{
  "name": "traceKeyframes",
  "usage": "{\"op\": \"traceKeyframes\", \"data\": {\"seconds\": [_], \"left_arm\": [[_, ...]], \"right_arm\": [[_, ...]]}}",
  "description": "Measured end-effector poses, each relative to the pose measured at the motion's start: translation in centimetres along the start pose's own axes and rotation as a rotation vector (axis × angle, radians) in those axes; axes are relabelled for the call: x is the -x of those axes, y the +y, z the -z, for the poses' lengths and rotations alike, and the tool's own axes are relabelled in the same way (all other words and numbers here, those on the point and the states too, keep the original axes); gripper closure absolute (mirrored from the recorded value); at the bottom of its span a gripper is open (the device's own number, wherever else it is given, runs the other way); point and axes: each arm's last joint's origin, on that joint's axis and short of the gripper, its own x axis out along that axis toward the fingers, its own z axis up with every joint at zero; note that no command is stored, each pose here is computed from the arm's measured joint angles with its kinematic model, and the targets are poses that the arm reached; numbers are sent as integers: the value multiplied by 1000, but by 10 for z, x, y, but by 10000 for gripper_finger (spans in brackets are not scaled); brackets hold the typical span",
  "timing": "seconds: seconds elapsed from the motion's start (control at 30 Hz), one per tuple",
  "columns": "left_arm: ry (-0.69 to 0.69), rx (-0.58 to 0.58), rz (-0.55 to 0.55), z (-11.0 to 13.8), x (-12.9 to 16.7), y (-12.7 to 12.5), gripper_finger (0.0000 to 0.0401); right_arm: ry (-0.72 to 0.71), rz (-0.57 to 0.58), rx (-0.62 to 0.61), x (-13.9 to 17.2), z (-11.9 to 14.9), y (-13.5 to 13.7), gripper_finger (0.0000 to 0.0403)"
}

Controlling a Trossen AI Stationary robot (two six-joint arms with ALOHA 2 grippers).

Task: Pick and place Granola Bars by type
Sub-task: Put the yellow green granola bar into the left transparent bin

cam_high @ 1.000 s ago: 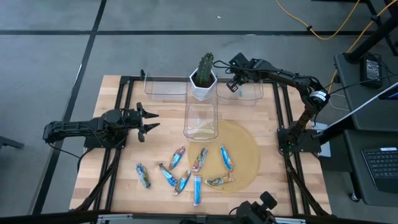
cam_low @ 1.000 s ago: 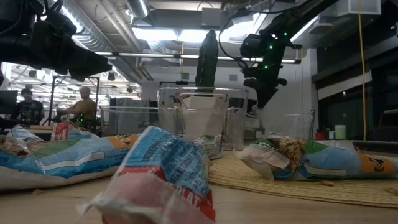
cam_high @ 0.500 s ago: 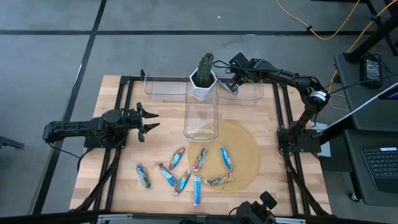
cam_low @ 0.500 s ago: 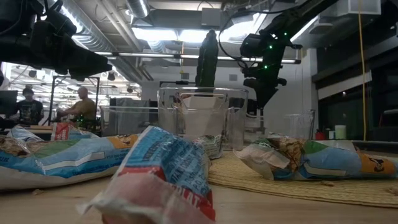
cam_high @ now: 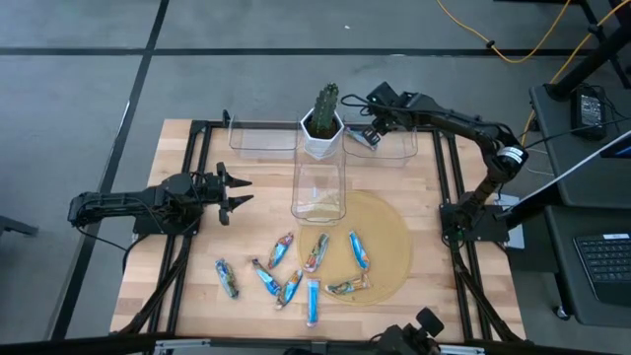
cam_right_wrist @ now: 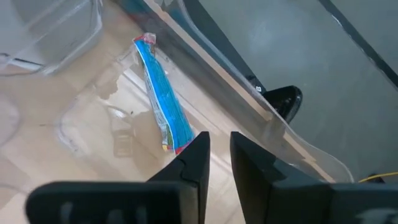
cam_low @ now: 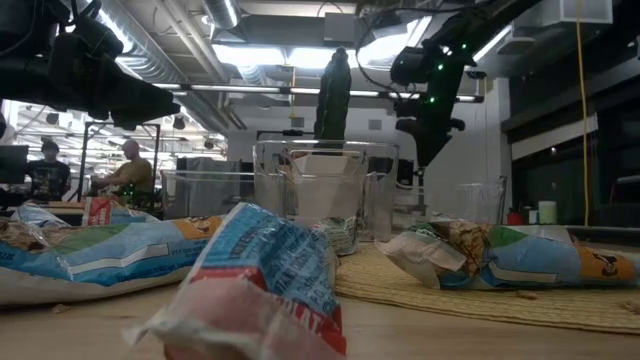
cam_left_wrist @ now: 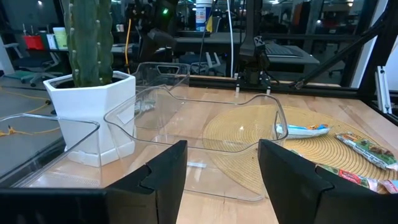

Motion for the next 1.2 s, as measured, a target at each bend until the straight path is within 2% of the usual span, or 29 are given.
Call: {"op": "traceKeyframes", "data": {"seconds": [0.27,0.53,0.7,0.97,1.1,1.2], "left_arm": [[0,0,0,0,0,0,210],[0,0,0,0,0,0,212],[0,0,-1,0,0,0,210],[0,0,0,0,0,0,210],[0,0,0,0,0,0,211],[0,0,0,0,0,0,212]], "right_arm": [[-57,-28,10,44,9,7,334],[-120,-87,58,92,30,37,334],[-146,-146,115,110,65,63,334],[-193,-273,69,125,127,86,334],[-268,-352,60,133,148,99,334],[-337,-441,101,138,159,111,334]]}}
